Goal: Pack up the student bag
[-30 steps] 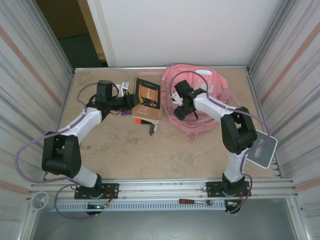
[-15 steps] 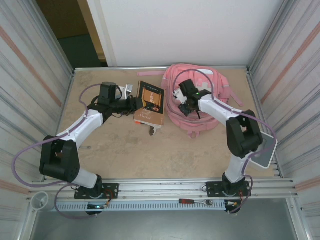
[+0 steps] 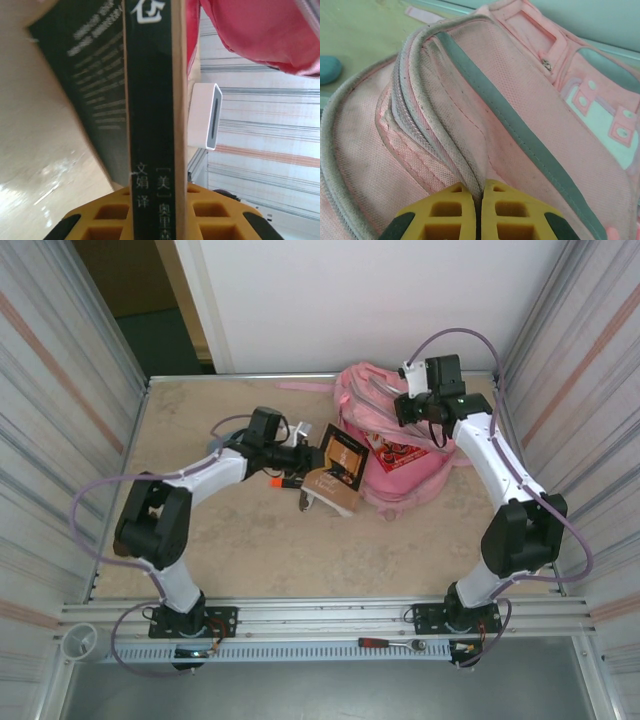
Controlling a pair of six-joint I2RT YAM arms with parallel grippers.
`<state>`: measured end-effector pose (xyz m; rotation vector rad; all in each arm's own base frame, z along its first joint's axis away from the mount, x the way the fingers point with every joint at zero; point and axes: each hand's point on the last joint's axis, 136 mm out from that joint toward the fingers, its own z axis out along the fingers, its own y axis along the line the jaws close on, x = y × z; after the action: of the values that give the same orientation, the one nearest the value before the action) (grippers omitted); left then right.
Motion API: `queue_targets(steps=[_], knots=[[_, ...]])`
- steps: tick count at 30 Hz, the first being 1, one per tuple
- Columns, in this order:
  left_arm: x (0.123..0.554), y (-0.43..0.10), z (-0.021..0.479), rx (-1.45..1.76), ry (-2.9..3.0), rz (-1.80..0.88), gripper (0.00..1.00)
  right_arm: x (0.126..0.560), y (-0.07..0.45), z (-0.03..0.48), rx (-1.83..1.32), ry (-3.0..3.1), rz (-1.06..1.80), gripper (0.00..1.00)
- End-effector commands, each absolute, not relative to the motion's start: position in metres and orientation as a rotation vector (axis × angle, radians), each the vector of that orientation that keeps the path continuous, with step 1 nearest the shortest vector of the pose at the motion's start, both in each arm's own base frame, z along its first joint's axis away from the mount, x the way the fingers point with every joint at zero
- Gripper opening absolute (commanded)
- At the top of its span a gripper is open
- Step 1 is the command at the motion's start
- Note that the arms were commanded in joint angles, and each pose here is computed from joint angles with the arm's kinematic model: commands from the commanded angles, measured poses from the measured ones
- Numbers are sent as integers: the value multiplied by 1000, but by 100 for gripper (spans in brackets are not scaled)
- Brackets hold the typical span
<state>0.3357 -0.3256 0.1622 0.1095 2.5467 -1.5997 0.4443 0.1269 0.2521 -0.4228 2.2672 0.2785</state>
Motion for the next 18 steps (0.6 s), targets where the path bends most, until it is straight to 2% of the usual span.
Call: queue_targets(steps=[1, 7, 15, 18], knots=[[340, -361, 202, 221, 2415, -1783, 0, 456, 135, 296, -353, 2165, 412, 0], [341, -390, 204, 247, 2397, -1880, 0, 464, 139, 307, -333, 2150, 526, 0], [353, -409, 256, 315, 2225, -1971, 0, 468, 145, 304, -340, 2155, 570, 0], [360, -413, 259, 305, 2203, -1974, 0, 468, 146, 305, -343, 2153, 586, 0]])
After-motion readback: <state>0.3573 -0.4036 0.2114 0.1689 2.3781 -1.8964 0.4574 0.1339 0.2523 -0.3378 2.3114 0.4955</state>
